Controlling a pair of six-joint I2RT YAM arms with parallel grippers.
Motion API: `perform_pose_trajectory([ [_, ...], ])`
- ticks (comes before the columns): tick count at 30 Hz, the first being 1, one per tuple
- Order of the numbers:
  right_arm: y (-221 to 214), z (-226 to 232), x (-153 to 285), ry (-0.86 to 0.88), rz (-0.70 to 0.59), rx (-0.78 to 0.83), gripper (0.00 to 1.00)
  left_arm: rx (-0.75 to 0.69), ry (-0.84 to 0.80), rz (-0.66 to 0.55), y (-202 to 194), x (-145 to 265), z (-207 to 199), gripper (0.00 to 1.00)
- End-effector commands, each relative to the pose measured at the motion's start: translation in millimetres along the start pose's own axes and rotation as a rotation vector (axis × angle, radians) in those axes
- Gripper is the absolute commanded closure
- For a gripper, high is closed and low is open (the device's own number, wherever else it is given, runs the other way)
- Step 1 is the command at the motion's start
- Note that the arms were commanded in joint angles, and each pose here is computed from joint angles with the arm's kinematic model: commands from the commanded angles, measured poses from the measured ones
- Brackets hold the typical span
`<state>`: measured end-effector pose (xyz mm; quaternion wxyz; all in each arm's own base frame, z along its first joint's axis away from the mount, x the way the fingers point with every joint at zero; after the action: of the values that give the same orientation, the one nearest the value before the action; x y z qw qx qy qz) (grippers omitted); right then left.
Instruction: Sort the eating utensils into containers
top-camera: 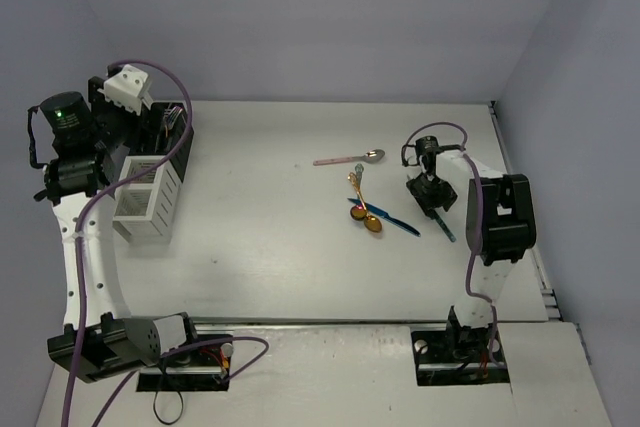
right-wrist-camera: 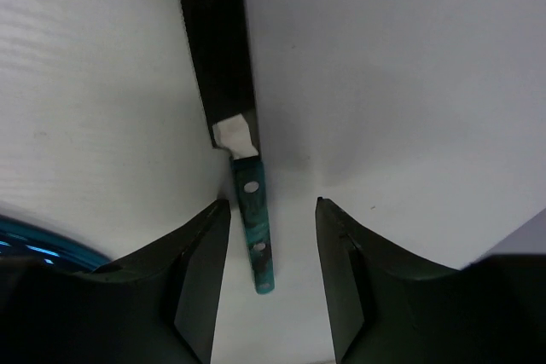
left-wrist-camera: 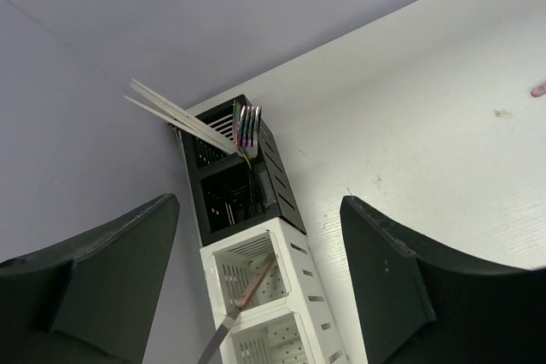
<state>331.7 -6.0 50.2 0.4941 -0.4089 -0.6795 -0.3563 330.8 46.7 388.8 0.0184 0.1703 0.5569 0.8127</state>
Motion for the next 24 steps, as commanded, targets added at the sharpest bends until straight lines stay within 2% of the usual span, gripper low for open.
perform_pose_trajectory([
  [1,-10.9,12.5,-18.0,0.092,0.055,0.01,0.59,-0.052,0.023,-0.092,24.6,7.1,4.8,0.27],
  [3,-12.4,16.0,-23.0,0.109,0.067,0.012,0.6,-0.044,0.016,-0.091,23.4,5.8,3.5,0.27],
  [5,-14.1,18.1,-27.3,0.118,0.08,0.018,0.66,-0.035,0.014,-0.09,22.4,4.7,3.0,0.27],
  [6,-15.6,19.5,-30.0,0.124,0.089,0.022,0.73,-0.026,0.012,-0.09,21.6,3.4,2.8,0.27],
  [8,-16.4,21.9,-33.3,0.137,0.097,0.024,0.97,-0.007,0.006,-0.087,19.3,0.8,2.0,0.27],
  [11,-3.6,21.3,-20.7,0.137,0.042,0.014,1.0,0.04,-0.015,-0.094,17.6,-3.5,-1.5,0.27],
  [13,16.5,17.5,0.0,0.123,-0.041,0.005,1.0,0.086,-0.037,-0.097,16.7,-6.8,-5.0,0.27],
  [17,59.5,19.0,64.5,0.134,-0.266,-0.013,1.0,0.232,-0.126,-0.112,20.1,-12.8,-18.2,0.27],
  [20,98.1,27.5,137.0,0.179,-0.502,-0.018,1.0,0.379,-0.213,-0.142,26.6,-16.7,-33.2,0.27],
  [24,133.2,57.5,218.0,0.277,-0.731,0.023,1.0,0.516,-0.352,-0.168,35.7,-21.3,-67.7,0.27],
])
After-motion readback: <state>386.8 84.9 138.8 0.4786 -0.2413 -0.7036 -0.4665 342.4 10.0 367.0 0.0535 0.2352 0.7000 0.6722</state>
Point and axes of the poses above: each gripper's point midway between its finger pads, its own x axis back along the fingers, its own z axis along the line the jaws close on, y = z × x, the point moved 4 cm from there along x, back along the fingers
